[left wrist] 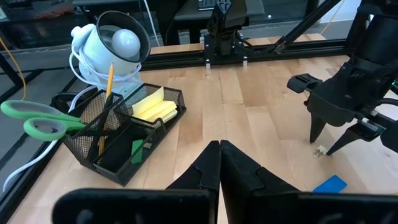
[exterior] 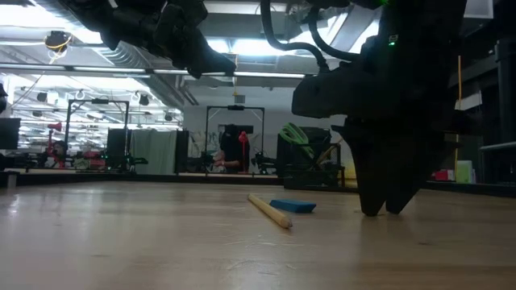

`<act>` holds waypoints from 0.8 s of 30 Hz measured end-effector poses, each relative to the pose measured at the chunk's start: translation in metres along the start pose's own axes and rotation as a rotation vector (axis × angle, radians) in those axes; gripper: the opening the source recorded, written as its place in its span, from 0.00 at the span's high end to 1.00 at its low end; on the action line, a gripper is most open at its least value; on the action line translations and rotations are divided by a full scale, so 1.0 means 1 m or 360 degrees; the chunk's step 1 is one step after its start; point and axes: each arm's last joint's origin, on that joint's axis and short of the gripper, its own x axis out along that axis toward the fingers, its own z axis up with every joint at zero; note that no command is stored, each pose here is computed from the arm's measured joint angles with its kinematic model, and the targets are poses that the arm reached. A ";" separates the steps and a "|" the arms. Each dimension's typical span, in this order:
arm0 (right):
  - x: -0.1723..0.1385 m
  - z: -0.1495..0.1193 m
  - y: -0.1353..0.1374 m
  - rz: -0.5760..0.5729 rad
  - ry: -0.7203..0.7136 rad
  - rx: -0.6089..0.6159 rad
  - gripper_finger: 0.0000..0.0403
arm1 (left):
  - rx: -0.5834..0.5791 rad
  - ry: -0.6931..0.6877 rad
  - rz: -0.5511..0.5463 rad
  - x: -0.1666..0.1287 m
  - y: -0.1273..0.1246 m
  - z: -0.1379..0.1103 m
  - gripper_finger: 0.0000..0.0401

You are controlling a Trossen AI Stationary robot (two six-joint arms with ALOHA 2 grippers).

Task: Pick and place office supplies into organizer
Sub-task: Put the binder clip into the metal mesh desk organizer

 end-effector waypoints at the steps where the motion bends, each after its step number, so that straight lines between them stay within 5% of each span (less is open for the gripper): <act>1: 0.000 0.000 0.000 0.0001 0.0000 0.0000 0.61 | -0.0003 0.0000 0.0000 0.000 0.000 0.000 1.00; 14: 0.000 0.000 0.001 0.0010 -0.0005 -0.0027 0.62 | -0.0005 0.0000 0.0000 0.000 0.000 0.000 1.00; 24: 0.000 0.000 0.001 0.0021 -0.0008 -0.0025 0.81 | -0.0006 0.0000 0.0000 0.000 0.000 0.000 0.99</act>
